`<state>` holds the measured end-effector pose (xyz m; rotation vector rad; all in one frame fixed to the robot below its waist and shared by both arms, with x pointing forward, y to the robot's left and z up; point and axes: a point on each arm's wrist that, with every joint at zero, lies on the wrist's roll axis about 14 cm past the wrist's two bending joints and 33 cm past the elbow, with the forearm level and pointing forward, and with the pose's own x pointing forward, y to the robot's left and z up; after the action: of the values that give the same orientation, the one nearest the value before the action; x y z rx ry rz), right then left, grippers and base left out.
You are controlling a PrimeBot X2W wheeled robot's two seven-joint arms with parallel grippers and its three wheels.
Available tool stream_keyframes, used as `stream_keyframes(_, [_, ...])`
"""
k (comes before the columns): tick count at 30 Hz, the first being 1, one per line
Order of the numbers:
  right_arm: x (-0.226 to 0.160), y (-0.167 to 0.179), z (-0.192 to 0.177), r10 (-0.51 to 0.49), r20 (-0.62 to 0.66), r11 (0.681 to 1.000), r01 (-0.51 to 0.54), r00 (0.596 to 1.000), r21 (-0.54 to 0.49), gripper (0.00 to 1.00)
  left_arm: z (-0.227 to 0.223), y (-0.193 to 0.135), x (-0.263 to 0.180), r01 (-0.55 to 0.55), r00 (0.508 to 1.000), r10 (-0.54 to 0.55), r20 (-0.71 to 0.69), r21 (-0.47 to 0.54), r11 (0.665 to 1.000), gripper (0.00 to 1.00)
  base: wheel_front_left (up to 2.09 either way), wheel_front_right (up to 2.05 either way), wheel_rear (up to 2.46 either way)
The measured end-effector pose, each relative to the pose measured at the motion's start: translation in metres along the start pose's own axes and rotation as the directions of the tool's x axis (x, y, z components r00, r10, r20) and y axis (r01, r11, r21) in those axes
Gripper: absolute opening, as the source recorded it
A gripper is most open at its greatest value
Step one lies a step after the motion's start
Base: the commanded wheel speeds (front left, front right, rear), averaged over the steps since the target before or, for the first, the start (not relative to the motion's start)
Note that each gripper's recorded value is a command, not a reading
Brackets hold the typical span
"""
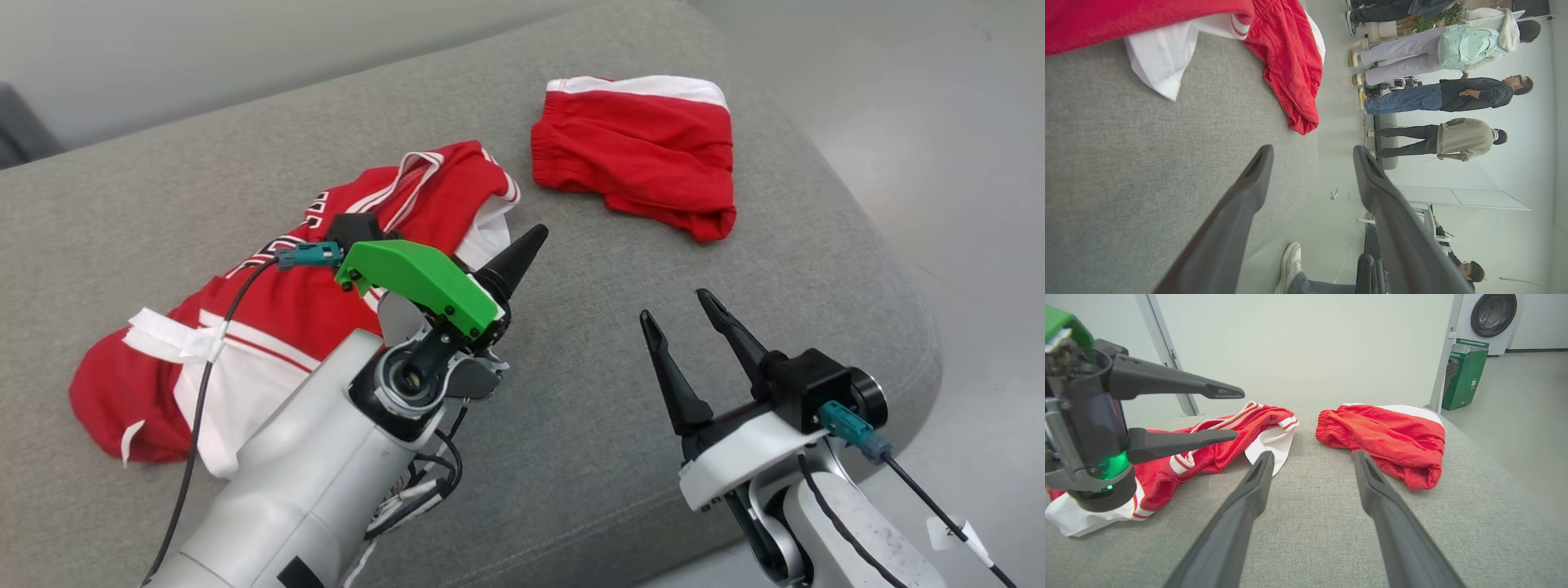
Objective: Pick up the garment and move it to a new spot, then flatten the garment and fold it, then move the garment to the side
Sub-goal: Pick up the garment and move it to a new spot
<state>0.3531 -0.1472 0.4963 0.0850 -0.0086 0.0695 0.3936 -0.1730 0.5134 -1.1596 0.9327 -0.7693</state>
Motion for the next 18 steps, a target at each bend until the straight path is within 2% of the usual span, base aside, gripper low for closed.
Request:
stream_keyframes(2, [-0.002, 0.006, -0.002, 0.027, -0.004, 1.000, -0.027, 1.000, 0.002, 1.00, 0.008, -0.015, -0.011, 0.027, 0.996, -0.038, 0.082, 0.137, 0.990, 1.00, 0.00, 0.00, 0.00])
stream_keyframes(6, [0.001, 0.021, -0.002, 0.079, -0.001, 0.997, -0.079, 0.997, 0.007, 1.00, 0.021, -0.026, -0.028, 0.024, 0.981, -0.073, 0.182, 0.255, 0.967, 1.00, 0.00, 0.00, 0.00])
stream_keyframes(10, [0.005, 0.039, 0.000, 0.138, 0.006, 0.990, -0.138, 0.990, 0.025, 1.00, 0.035, -0.032, -0.051, -0.008, 0.950, -0.121, 0.288, 0.409, 0.913, 1.00, 0.00, 0.00, 0.00])
stream_keyframes(14, [0.004, 0.062, -0.009, 0.209, -0.025, 0.977, -0.207, 0.978, 0.056, 1.00, 0.072, -0.007, -0.093, -0.139, 0.885, -0.100, 0.455, 0.462, 0.876, 1.00, 0.00, 0.00, 0.00])
stream_keyframes(15, [0.004, 0.069, -0.012, 0.227, -0.032, 0.972, -0.225, 0.973, 0.064, 1.00, 0.079, 0.003, -0.106, -0.185, 0.866, -0.090, 0.492, 0.483, 0.856, 1.00, 0.00, 0.00, 0.00])
stream_keyframes(16, [0.004, 0.069, -0.012, 0.227, -0.032, 0.972, -0.225, 0.973, 0.064, 1.00, 0.079, 0.003, -0.106, -0.185, 0.866, -0.090, 0.492, 0.483, 0.856, 1.00, 0.00, 0.00, 0.00])
stream_keyframes(18, [0.003, 0.081, -0.016, 0.266, -0.048, 0.962, -0.261, 0.963, 0.081, 1.00, 0.087, 0.020, -0.128, -0.252, 0.838, -0.060, 0.542, 0.483, 0.839, 1.00, 0.00, 0.00, 0.00])
